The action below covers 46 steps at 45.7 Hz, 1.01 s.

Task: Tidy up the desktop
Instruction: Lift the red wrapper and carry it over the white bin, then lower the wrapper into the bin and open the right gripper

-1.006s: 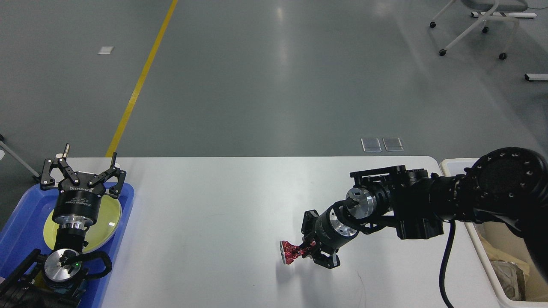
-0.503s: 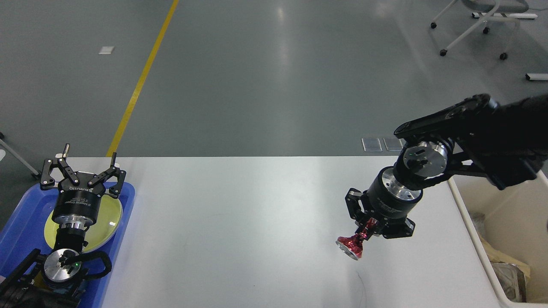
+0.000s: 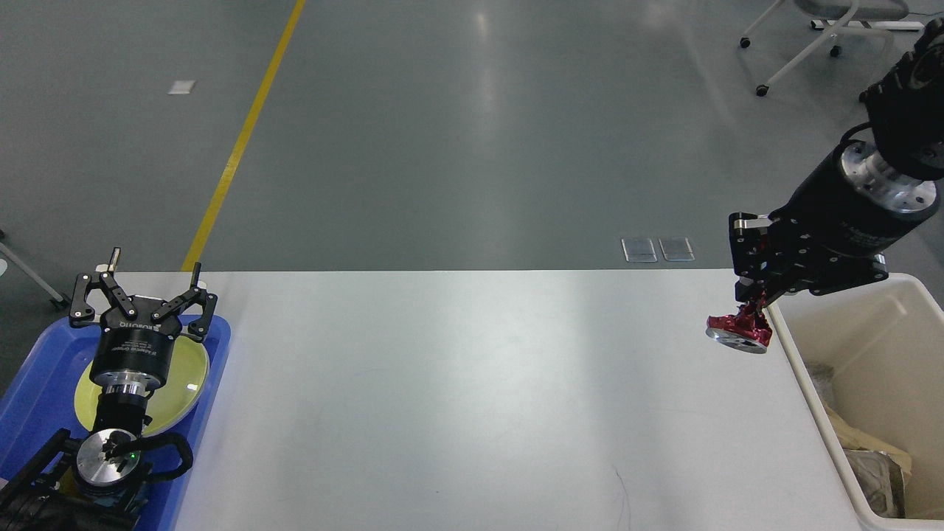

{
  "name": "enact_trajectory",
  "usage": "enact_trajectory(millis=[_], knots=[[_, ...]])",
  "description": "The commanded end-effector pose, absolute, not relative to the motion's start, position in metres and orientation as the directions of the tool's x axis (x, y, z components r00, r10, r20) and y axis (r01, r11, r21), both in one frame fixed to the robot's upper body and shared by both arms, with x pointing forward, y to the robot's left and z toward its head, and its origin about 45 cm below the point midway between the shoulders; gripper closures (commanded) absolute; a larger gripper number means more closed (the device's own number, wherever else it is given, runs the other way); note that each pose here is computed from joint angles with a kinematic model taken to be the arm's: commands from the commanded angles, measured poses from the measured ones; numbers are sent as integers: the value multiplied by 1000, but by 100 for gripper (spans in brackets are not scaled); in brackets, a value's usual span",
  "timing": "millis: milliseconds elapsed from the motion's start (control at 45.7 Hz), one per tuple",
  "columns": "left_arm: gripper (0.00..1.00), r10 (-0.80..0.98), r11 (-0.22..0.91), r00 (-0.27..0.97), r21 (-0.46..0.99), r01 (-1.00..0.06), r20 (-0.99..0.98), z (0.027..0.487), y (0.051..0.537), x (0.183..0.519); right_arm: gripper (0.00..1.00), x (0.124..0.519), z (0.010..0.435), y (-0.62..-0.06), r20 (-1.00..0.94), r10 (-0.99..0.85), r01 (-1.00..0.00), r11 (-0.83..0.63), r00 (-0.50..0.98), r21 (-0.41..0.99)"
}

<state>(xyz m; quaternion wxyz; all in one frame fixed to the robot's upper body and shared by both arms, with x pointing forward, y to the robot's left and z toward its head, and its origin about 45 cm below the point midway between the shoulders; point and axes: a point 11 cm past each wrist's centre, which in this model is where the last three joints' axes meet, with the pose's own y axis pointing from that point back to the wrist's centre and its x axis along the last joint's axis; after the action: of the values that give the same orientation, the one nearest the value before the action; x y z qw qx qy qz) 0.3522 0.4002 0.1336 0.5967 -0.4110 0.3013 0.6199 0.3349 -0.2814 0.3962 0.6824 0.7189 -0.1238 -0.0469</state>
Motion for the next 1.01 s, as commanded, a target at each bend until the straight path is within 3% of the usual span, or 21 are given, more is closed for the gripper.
enact_trajectory(millis=[0,262,547,787,984], knots=[[4,492,-106,50,-117,-987,-869,134,400,352,100,331,404,-275,73,-232,-90,-61,970,994],[4,492,-106,50,-117,-987,-869,134,400,352,100,333,405,-279,86,-256,-108,-76,963,991],[4,492,-106,50,-117,-987,-869,134,400,352,100,343,409,-315,181,-340,-205,-35,923,978],[4,493,-106,50,-117,-988,-869,134,400,352,100,361,390,-392,259,-490,-299,-5,832,954],[4,492,-106,50,-117,-987,-869,134,400,352,100,362,346,-472,319,-563,-322,99,763,942]])
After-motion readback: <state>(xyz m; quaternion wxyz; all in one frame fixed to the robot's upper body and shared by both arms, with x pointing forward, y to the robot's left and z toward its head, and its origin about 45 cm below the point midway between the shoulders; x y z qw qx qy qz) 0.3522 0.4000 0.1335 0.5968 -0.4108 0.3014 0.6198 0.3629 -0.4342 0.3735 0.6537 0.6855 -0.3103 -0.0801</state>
